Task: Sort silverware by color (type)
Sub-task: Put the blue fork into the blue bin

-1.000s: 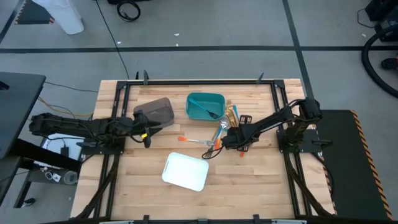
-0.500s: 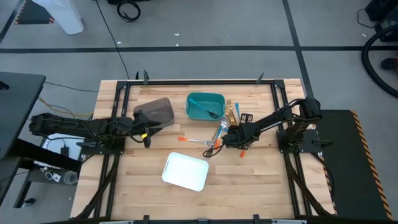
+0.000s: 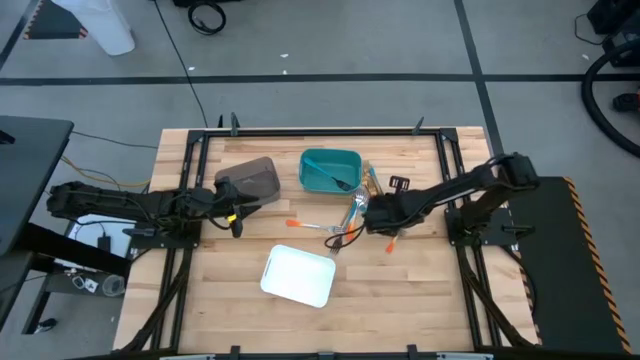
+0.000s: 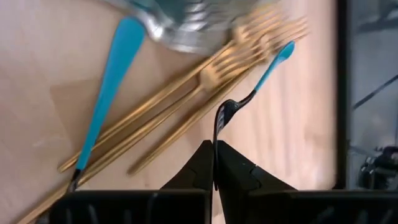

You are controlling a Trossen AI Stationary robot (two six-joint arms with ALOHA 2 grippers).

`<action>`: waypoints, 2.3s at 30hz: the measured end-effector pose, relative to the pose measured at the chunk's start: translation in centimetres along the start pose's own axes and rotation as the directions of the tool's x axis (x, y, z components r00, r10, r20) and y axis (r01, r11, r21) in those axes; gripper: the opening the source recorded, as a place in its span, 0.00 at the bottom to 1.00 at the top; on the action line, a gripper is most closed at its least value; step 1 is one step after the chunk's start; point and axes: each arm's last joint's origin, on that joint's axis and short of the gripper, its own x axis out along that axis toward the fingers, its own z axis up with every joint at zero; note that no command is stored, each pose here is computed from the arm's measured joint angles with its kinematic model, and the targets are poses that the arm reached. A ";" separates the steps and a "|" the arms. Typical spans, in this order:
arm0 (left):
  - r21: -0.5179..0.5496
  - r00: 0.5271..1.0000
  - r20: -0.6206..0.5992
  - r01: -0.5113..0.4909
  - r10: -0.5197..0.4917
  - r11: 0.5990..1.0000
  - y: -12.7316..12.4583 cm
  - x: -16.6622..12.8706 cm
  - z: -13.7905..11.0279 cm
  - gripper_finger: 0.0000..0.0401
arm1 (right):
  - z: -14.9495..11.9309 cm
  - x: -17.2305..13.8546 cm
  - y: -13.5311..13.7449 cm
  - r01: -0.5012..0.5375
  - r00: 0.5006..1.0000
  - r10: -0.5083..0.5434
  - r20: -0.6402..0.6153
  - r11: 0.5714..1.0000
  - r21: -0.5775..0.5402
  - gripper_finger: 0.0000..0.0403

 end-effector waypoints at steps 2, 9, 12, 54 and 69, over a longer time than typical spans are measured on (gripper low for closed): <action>0.000 1.000 0.000 0.000 0.000 1.000 0.0 0.0 0.0 0.34 | 0.0 -0.6 -0.5 0.009 0.999 -0.009 0.037 1.000 0.005 0.04; -0.005 1.000 0.014 0.004 -0.004 1.000 0.0 0.0 0.1 0.34 | -0.2 -2.3 -2.6 0.003 0.992 -0.013 0.124 0.997 0.077 0.04; -0.008 1.000 0.022 0.006 -0.006 1.000 -0.1 0.0 0.2 0.34 | -0.3 -2.9 -3.5 0.024 0.987 -0.042 0.156 0.993 0.113 0.04; -0.011 1.000 0.029 0.009 -0.009 1.000 -0.1 0.0 0.3 0.34 | 5.0 4.9 -7.3 -0.239 0.739 0.346 0.578 0.937 -0.256 0.05; -0.018 0.999 0.045 0.014 -0.013 1.000 -0.1 0.0 0.5 0.34 | 4.6 6.4 -8.5 -0.317 0.742 0.378 0.553 0.926 -0.207 0.05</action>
